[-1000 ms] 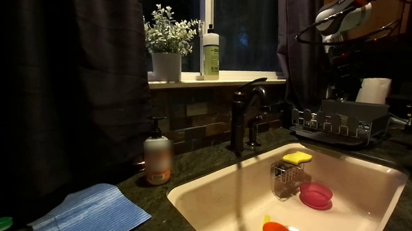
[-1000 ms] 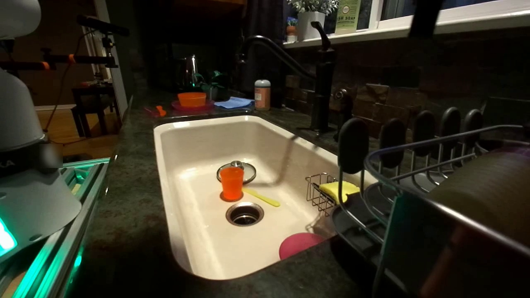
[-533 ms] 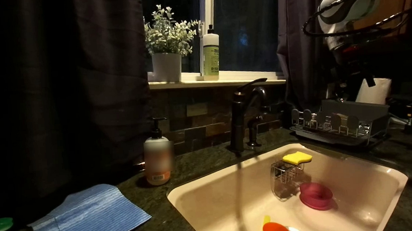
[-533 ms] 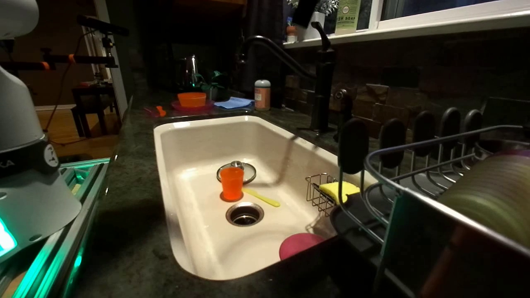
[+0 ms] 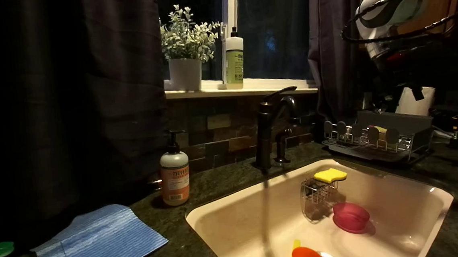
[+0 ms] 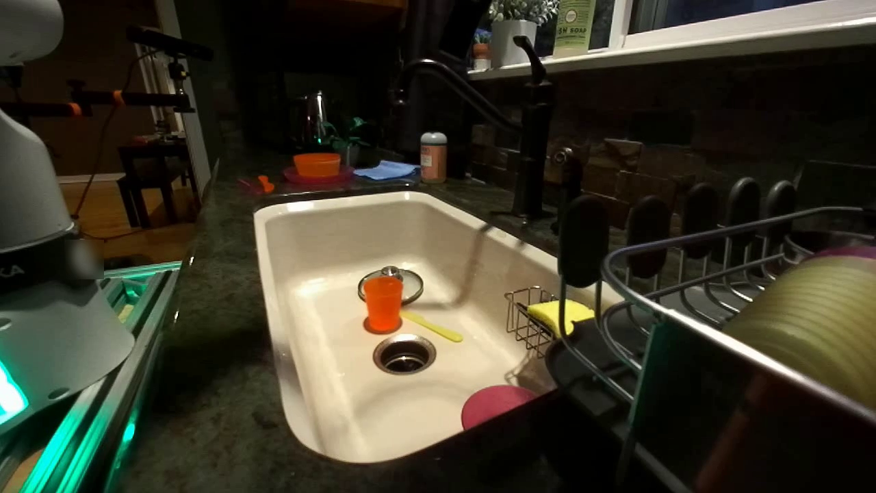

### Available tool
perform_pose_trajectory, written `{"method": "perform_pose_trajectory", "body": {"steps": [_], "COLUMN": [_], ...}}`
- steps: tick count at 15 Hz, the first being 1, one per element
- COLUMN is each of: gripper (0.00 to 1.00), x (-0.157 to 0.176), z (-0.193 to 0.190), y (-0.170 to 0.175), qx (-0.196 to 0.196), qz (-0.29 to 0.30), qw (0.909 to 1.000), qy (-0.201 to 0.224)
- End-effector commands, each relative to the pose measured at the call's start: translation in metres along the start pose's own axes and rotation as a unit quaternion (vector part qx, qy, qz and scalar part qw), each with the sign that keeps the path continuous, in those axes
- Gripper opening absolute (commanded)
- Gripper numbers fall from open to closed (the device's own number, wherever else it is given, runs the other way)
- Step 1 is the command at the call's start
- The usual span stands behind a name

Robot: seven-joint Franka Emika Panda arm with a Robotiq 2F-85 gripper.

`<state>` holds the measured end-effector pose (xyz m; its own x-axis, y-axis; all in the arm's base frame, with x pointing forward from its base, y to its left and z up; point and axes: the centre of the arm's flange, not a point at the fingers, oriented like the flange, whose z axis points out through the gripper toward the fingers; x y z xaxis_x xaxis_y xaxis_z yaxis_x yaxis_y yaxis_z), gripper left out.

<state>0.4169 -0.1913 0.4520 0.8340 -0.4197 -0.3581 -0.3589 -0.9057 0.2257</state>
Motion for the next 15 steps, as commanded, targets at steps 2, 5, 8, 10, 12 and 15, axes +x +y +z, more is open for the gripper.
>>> {"method": "perform_pose_trajectory", "body": {"steps": [2,5,8,10,12,15], "gripper": [1.0,1.0,1.0,1.0,1.0,1.0], "x": [-0.032,-0.063,-0.089,-0.103,-0.108,-0.092], "z": [0.025,0.058,0.091,0.108,0.127,0.123], "y": [-0.035,-0.077,-0.103,-0.109,-0.113,-0.121], "qx": [-0.046,-0.066,-0.061,-0.052,-0.031,-0.043], "qz": [-0.079,-0.147,-0.206,-0.226,-0.248,-0.241], "qw": [0.9956,0.9865,0.9741,0.9663,0.9567,0.9597], "qy": [0.021,0.031,0.07,0.112,0.15,0.138]}}
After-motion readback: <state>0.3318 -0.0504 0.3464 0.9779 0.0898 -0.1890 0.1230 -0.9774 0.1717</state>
